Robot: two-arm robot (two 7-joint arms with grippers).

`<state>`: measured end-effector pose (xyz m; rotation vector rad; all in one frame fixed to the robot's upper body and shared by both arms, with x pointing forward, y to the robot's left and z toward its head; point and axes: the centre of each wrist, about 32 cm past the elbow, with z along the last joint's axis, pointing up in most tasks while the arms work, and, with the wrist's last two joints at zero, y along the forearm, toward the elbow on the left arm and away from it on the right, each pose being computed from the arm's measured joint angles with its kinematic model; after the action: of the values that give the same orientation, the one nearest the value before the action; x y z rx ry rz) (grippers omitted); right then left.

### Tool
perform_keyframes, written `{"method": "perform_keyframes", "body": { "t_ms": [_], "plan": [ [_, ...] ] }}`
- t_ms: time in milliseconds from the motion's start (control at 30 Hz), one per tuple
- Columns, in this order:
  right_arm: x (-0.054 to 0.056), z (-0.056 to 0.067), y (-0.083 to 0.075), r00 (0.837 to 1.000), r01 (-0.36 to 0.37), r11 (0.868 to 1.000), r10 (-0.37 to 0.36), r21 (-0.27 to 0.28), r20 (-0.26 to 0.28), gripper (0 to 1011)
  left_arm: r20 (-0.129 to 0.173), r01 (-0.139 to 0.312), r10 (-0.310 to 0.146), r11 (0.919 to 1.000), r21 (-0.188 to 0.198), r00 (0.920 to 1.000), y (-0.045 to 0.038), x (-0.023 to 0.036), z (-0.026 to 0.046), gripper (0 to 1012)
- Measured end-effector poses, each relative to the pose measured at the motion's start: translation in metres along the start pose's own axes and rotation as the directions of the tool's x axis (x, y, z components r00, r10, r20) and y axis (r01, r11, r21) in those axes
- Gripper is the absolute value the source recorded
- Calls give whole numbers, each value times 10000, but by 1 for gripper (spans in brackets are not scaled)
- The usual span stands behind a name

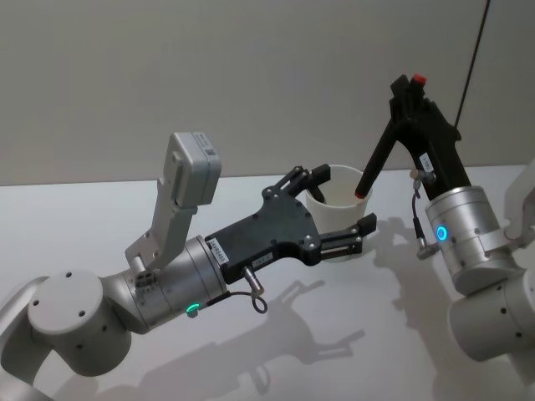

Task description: Place the pen into the pen holder.

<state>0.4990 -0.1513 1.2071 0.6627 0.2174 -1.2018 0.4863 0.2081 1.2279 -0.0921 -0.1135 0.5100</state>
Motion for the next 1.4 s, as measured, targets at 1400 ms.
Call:
{"method": "perform_keyframes", "body": {
  "t_ms": [1400],
  "plan": [
    [-10,-200,231,9906,-446,9988,467,-190,1286,341,0,1,-1,10000,0,10000,0,0,0,1001]
  ]
}}
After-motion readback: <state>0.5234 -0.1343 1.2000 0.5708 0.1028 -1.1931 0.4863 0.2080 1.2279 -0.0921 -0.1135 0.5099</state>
